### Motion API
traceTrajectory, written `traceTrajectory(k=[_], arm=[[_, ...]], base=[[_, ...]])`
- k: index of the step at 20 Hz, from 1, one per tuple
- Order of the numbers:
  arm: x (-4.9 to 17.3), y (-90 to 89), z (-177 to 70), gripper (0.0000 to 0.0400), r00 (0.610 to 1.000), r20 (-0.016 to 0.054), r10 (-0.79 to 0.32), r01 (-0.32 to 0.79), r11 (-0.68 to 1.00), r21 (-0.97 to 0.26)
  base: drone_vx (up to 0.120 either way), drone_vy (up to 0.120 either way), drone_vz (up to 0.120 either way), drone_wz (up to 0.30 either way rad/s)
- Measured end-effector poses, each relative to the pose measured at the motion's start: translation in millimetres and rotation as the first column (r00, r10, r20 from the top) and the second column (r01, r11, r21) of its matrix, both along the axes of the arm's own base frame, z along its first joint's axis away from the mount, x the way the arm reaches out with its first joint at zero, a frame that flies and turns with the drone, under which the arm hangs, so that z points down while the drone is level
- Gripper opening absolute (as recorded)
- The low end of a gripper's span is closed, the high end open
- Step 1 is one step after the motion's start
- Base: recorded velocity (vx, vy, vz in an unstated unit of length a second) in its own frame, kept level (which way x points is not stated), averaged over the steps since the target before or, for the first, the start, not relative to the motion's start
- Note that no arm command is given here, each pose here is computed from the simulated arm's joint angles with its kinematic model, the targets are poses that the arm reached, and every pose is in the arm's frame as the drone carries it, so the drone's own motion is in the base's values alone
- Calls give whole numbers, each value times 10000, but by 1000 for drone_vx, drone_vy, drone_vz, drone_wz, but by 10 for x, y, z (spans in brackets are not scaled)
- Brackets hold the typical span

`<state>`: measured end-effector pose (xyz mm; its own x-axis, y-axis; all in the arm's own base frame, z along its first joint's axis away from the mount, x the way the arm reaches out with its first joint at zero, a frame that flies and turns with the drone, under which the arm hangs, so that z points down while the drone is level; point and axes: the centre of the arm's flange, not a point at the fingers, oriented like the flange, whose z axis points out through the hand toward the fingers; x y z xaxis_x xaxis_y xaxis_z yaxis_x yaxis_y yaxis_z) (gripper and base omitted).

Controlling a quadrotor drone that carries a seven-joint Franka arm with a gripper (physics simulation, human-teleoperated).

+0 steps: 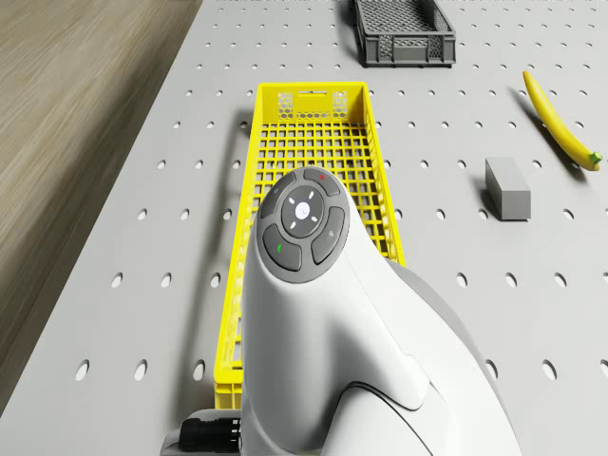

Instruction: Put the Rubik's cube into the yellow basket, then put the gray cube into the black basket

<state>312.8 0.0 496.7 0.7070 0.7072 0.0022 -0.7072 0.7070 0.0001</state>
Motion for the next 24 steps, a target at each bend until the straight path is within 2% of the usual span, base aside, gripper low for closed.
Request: traceTrajectory(k=[18, 21, 24], arm=[[0, 0, 0, 325, 10000, 0, 1, -1, 10000, 0], [0, 0, 0, 325, 10000, 0, 1, -1, 10000, 0], [0, 0, 0, 325, 10000, 0, 1, -1, 10000, 0]], base=[[120, 0, 0, 0], [120, -120, 0, 0], [120, 0, 0, 0]])
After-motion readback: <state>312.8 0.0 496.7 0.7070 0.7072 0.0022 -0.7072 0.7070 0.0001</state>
